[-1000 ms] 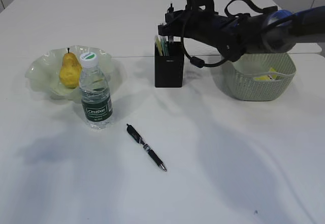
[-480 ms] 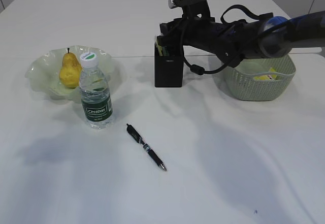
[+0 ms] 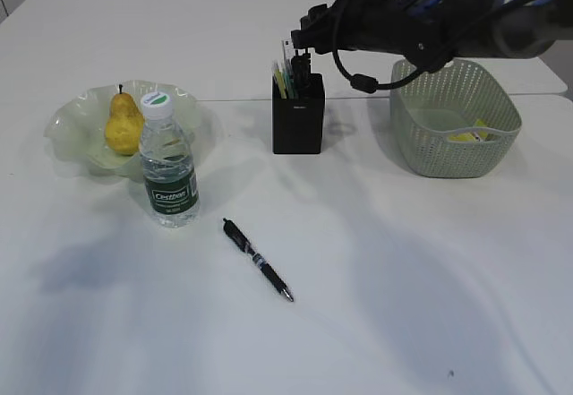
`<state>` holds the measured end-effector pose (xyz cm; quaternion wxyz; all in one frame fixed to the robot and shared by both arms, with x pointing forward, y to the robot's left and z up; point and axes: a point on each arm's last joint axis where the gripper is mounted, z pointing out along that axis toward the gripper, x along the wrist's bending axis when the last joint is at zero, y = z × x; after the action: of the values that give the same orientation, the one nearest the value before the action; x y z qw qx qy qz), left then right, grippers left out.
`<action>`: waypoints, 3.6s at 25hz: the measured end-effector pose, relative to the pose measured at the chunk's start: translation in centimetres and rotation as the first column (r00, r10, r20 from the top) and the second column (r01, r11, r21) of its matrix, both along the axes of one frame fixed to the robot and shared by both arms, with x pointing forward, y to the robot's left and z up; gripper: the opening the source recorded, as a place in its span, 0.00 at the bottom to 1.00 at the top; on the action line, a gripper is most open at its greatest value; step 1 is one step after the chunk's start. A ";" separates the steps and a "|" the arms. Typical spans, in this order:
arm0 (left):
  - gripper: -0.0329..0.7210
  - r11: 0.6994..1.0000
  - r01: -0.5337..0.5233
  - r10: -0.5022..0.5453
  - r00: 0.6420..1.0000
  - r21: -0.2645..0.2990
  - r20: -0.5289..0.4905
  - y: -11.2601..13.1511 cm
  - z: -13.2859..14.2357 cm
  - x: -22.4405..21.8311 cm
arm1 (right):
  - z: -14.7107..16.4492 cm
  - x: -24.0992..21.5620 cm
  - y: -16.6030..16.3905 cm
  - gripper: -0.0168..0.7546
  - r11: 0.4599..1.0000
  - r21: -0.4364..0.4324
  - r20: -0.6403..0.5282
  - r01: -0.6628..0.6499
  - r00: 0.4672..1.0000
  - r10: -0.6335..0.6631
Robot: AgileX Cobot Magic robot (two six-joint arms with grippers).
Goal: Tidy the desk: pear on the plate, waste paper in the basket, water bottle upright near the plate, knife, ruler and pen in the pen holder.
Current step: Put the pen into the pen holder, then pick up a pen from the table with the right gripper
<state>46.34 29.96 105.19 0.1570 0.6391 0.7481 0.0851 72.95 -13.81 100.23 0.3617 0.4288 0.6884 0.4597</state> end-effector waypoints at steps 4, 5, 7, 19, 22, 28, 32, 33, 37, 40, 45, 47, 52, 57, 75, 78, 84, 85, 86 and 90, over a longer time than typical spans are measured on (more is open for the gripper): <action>0.66 1.000 0.000 0.000 1.000 0.000 0.000 0.0 0.0 0.0 | 2.4 -0.9 -0.7 0.48 0.998 -0.038 -0.031 0.040 0.999 -0.041; 0.66 1.000 0.000 0.000 1.000 0.000 0.000 0.0 0.0 0.0 | 3.1 -1.2 -0.9 0.48 0.998 -0.041 -0.037 0.051 0.998 -0.052; 0.66 1.000 0.000 0.000 1.000 0.000 -0.001 0.0 0.0 0.0 | 4.1 -1.8 -1.2 0.48 0.995 -0.061 -0.063 0.073 0.995 -0.077; 0.66 1.000 0.000 0.000 1.000 0.000 -0.005 0.0 0.0 0.0 | 8.2 -7.3 -0.2 0.48 0.982 -0.190 -0.326 0.003 0.943 -0.066; 0.66 1.000 0.000 0.000 1.000 0.000 -0.005 0.0 0.0 0.0 | 7.5 -8.7 0.9 0.48 0.984 -0.165 -0.461 -0.074 0.888 -0.010; 0.66 1.000 0.000 0.000 1.000 -0.002 -0.005 0.0 0.0 0.0 | 6.4 -11.0 2.5 0.47 0.968 -0.149 -0.638 -0.200 0.768 0.060; 0.66 1.000 0.000 0.000 1.000 -0.004 -0.005 0.0 0.0 0.0 | 6.2 -12.0 3.3 0.47 0.958 -0.149 -0.690 -0.247 0.719 0.078; 0.66 1.000 0.000 0.000 1.000 -0.004 -0.005 0.0 0.0 0.0 | 6.1 -12.3 3.6 0.47 0.955 -0.147 -0.698 -0.257 0.711 0.085; 0.66 1.000 -0.001 0.001 1.000 -0.004 -0.001 0.0 0.0 0.0 | 6.0 -13.3 4.5 0.46 0.945 -0.138 -0.737 -0.295 0.669 0.101; 0.66 1.000 -0.002 0.002 1.000 -0.003 0.010 0.0 0.0 0.1 | 5.3 -13.7 5.4 0.46 0.933 -0.137 -0.784 -0.333 0.612 0.103; 0.66 1.000 -0.003 0.003 1.000 -0.003 0.019 0.0 0.1 0.2 | 3.8 -13.8 7.9 0.46 0.913 -0.136 -0.829 -0.384 0.549 0.107; 0.66 1.000 -0.003 0.003 1.000 -0.003 0.019 0.0 0.1 0.2 | 3.5 -13.7 9.1 0.46 0.912 -0.134 -0.834 -0.388 0.541 0.107; 0.66 1.000 -0.003 0.003 1.000 -0.003 0.019 0.0 0.1 0.2 | 1.7 -13.3 11.0 0.46 0.905 -0.172 -0.847 -0.389 0.528 0.066; 0.66 1.000 -0.003 0.003 1.000 -0.003 0.020 0.0 0.1 0.2 | -0.6 -13.0 11.7 0.46 0.897 -0.188 -0.868 -0.400 0.495 0.039; 0.66 1.000 -0.003 0.003 1.000 -0.002 0.022 0.0 0.1 0.2 | -6.2 -12.1 12.3 0.42 0.891 -0.210 -0.911 -0.402 0.411 -0.030; 0.66 1.000 -0.003 0.003 1.000 -0.002 0.022 0.0 0.1 0.2 | -6.5 -12.0 12.4 0.42 0.893 -0.210 -0.910 -0.398 0.414 -0.029; 0.66 1.000 -0.003 0.003 1.000 -0.002 0.026 0.0 0.1 0.2 | -7.3 -11.7 12.7 0.42 0.894 -0.210 -0.910 -0.395 0.414 -0.031; 0.66 1.000 -0.003 0.003 1.000 -0.002 0.026 0.0 0.1 0.2 | -7.4 -11.6 12.7 0.42 0.895 -0.210 -0.909 -0.394 0.415 -0.030; 0.66 1.000 -0.004 0.004 1.000 -0.002 0.028 0.0 0.1 0.2 | -7.5 -11.4 12.8 0.42 0.896 -0.209 -0.909 -0.392 0.416 -0.030; 0.66 1.000 -0.004 0.004 1.000 -0.002 0.030 0.0 0.1 0.3 | -8.0 -10.9 13.2 0.42 0.902 -0.209 -0.906 -0.379 0.421 -0.032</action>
<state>46.60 29.95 105.29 0.1688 0.6361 0.7470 0.0942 62.03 -0.60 92.22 -0.0314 0.4508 0.8904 0.0547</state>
